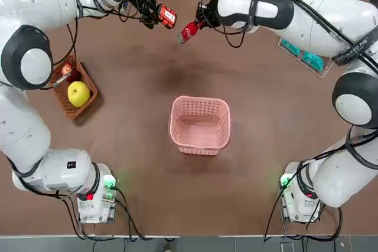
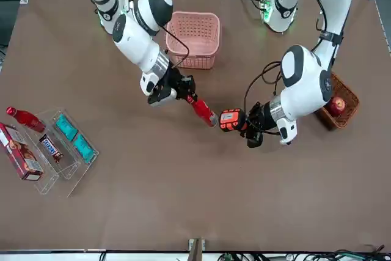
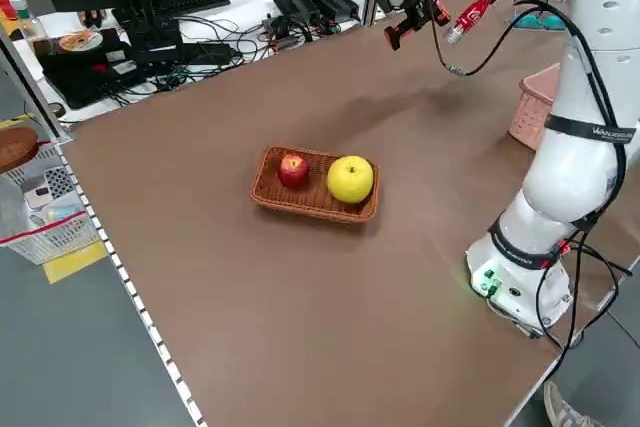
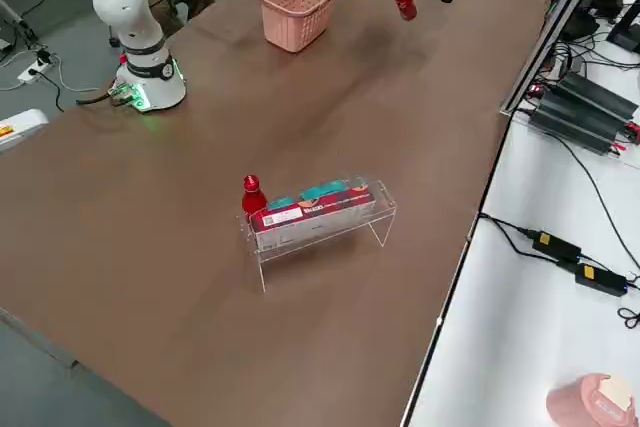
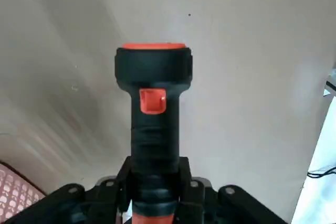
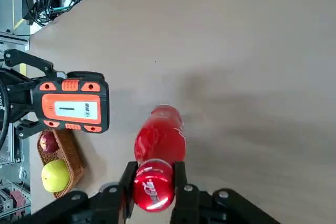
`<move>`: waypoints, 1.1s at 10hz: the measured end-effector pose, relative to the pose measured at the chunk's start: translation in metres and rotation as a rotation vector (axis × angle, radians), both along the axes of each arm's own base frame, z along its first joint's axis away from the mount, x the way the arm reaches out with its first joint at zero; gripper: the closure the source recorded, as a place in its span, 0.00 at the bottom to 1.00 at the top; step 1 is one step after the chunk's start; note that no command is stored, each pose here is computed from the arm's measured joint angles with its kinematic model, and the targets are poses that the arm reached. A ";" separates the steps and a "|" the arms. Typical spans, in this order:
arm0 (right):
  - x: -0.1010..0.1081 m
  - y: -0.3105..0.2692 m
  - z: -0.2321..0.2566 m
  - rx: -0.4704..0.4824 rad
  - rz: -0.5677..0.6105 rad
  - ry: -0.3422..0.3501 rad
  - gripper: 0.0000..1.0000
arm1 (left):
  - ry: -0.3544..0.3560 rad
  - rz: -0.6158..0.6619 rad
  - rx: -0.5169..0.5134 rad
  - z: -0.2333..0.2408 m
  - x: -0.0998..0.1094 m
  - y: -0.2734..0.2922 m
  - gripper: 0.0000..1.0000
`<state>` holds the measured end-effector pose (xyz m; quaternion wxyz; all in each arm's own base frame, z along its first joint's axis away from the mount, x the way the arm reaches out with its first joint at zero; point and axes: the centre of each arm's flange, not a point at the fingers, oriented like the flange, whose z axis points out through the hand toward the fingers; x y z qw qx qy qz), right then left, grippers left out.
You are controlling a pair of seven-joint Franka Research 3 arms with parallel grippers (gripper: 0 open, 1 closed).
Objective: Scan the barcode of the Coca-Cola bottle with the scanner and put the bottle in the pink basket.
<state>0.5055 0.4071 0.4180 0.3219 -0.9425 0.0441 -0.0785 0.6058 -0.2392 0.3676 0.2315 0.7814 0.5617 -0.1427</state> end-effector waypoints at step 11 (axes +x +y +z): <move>0.009 -0.027 -0.005 -0.034 0.096 0.072 0.68 | 0.007 0.020 -0.001 0.001 0.001 0.002 0.63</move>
